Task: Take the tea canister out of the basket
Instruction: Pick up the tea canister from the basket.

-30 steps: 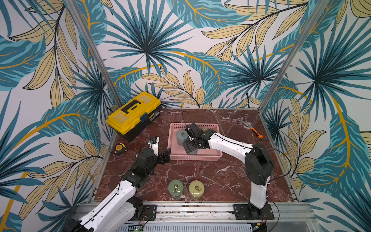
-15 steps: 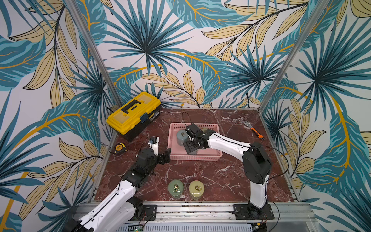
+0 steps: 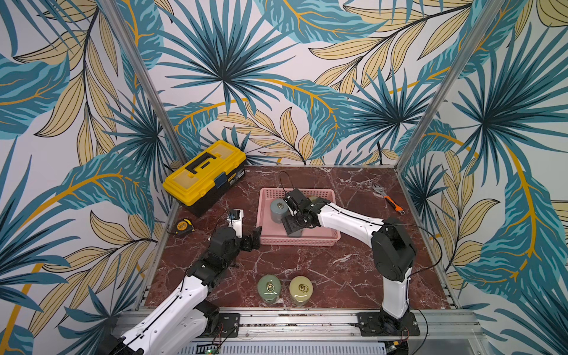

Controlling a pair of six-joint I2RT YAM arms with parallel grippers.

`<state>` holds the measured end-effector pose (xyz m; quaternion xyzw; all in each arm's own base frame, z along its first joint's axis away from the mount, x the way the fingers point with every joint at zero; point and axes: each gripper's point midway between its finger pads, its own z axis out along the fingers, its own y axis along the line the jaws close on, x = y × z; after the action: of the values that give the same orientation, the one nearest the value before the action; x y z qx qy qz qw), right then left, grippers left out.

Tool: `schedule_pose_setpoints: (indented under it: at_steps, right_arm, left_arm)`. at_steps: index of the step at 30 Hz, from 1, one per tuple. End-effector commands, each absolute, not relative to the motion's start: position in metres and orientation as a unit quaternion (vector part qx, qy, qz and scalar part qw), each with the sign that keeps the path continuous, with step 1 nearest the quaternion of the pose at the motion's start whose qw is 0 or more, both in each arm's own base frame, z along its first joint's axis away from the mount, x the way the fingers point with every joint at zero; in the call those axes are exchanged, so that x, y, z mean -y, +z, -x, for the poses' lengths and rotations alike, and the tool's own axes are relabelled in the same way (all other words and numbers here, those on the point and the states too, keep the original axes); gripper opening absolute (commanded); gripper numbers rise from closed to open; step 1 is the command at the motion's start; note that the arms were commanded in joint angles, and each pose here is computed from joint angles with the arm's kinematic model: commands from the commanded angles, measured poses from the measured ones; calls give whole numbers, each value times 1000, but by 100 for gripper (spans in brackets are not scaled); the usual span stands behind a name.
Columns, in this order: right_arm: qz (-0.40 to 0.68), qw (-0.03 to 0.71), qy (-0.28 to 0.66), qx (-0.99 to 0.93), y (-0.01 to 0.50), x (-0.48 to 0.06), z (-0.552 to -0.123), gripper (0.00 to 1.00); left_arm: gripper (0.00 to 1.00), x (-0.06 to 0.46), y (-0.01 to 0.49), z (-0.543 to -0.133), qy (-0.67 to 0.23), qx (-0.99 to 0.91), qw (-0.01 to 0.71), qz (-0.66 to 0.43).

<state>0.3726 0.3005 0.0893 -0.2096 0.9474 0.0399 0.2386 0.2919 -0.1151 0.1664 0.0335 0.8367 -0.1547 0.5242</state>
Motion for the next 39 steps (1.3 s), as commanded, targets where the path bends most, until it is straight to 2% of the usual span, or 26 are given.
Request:
schedule_pose_setpoints:
  at_steps: [1, 24, 39]
  right_arm:
    - [204, 252, 49, -945, 104, -300, -375, 59]
    - [200, 311, 50, -928, 183, -279, -365, 58]
    - [192, 314, 62, -928, 208, -265, -344, 58]
  left_arm:
    - [100, 113, 160, -291, -148, -836, 527, -37]
    - [100, 115, 160, -288, -159, -835, 526, -41]
    - [100, 117, 161, -288, -162, -834, 526, -43]
